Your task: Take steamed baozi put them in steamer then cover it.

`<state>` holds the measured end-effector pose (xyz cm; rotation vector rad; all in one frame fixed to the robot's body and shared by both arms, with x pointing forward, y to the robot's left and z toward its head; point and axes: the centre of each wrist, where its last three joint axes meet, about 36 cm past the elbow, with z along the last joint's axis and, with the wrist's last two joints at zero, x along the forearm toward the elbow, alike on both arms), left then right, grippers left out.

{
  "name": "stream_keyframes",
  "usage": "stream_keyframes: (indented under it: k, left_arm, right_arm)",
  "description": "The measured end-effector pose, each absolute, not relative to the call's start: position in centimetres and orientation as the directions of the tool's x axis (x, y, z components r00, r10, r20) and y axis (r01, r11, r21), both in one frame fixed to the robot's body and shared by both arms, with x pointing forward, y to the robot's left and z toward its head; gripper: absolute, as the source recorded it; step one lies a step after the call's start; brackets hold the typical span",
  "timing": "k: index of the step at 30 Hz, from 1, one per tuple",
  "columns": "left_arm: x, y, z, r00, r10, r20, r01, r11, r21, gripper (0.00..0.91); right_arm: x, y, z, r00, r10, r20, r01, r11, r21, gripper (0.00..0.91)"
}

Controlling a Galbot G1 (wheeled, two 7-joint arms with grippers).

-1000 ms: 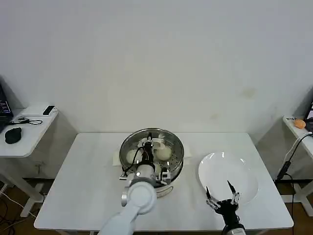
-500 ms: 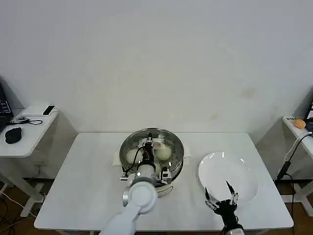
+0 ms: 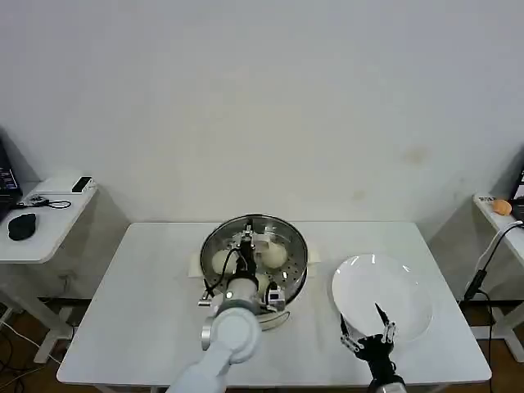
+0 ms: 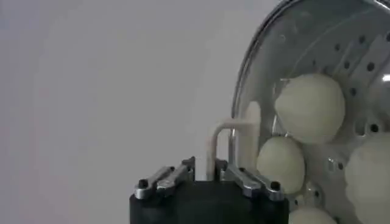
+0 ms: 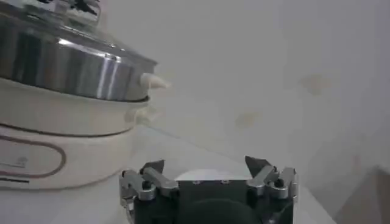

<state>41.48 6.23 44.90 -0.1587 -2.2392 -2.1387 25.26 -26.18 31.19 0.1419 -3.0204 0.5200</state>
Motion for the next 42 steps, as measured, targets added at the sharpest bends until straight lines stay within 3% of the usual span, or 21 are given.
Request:
stream_keyframes:
  k: [19,26,35,42]
  left_arm:
    - [37.6,8.5,45.5,-0.991,0.087,0.102,0.109,0.085,0.990,0.907]
    - [35.0,10.7,46.9,-0.990,0.127,0.057,0.076,0.156,0.985,0.907]
    - [31.1,15.3,49.4,-0.990,0.138,-0.032,0.030,0.424,0.905,0.907]
    - [29.8,20.6,47.6,-0.993,0.105,-0.054,0.038,0.720,0.693,0.907]
  right_arm:
    - [24.9,-25.7,31.5,-0.992,-0.089,0.086,-0.113,0.936,-0.333,0.907]
    - [24.6,-25.9,31.9,-0.992,-0.091,0.085,-0.115,0.935,-0.337,0.907]
    - [24.3,-25.6,32.1,-0.990,-0.106,0.098,-0.132,0.939,-0.317,0.907]
    - [24.1,-25.9,32.9,-0.985,-0.122,0.119,-0.151,0.950,-0.275,0.907]
